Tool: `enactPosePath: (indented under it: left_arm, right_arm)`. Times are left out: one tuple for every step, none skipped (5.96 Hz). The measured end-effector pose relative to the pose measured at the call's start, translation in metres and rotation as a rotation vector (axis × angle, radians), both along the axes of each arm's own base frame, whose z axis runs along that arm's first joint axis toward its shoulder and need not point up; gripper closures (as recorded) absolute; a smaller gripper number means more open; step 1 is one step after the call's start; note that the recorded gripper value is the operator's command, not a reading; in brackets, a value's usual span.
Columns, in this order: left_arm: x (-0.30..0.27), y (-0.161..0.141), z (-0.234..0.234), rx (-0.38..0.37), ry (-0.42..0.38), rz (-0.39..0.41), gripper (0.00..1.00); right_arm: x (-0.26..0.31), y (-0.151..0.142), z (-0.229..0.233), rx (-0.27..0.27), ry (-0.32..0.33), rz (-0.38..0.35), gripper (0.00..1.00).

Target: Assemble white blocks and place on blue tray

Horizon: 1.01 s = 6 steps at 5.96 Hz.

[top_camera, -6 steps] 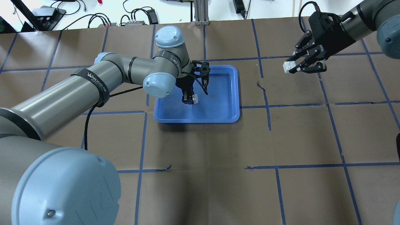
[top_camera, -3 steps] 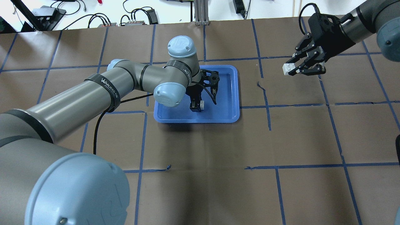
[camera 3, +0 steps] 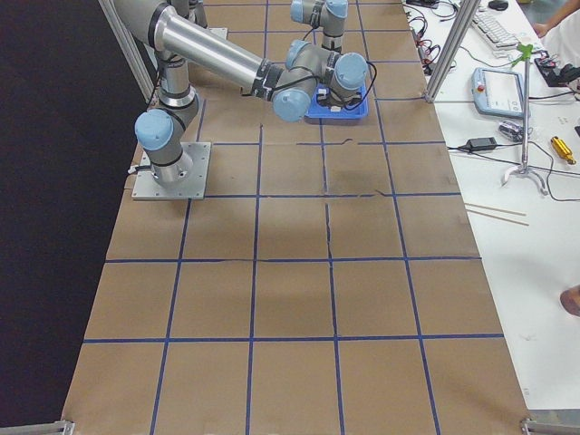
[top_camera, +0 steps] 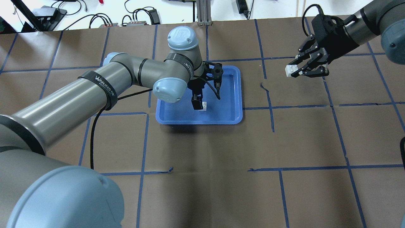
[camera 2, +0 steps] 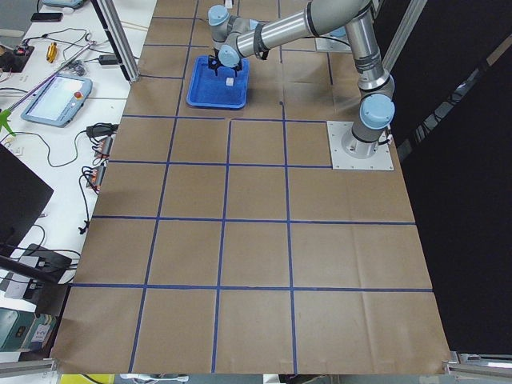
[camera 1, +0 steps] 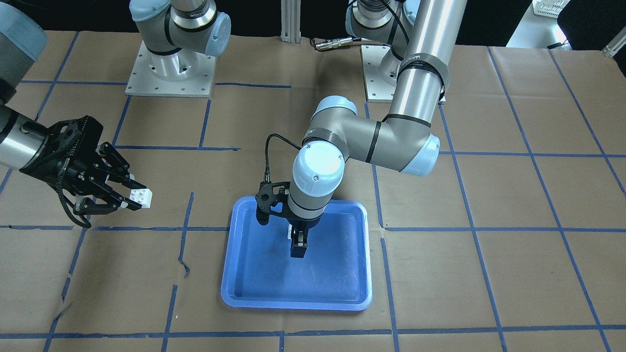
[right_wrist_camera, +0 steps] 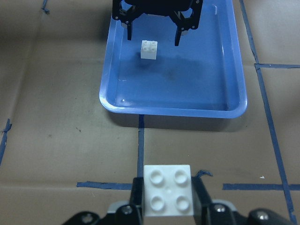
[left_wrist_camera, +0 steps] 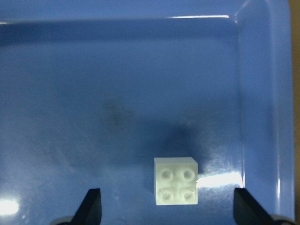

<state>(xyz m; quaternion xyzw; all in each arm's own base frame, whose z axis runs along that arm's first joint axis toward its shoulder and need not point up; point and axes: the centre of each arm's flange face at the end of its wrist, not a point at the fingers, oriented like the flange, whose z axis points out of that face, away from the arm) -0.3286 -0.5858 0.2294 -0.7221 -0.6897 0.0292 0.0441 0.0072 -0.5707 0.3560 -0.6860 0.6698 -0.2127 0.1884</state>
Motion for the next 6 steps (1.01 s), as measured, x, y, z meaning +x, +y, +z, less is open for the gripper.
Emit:
enactPosePath:
  left_arm:
    - [0.019,0.0,0.037,0.005,0.002,0.041,0.02]
    - [0.047,0.004,0.092,0.026,0.002,0.097,0.02]
    - [0.069,0.015,0.146,0.057,-0.003,0.143,0.02]
    - [0.081,0.033,0.188,0.069,-0.004,0.176,0.02]
    - [0.087,0.046,0.215,0.055,-0.006,0.25,0.02]
    - [0.1,0.047,0.227,0.02,-0.037,0.392,0.01]
  right_arm:
    - [0.002,0.004,-0.004,0.003,-0.01,-0.002,0.71]
    - [0.006,0.01,-0.006,0.01,-0.022,-0.01,0.71]
    - [0.012,0.014,-0.009,0.015,-0.032,-0.023,0.71]
    - [0.025,0.017,-0.015,0.008,-0.038,-0.03,0.71]
    - [0.044,0.019,-0.025,-0.008,-0.033,-0.038,0.71]
    - [0.068,0.023,-0.038,-0.031,-0.023,-0.061,0.71]
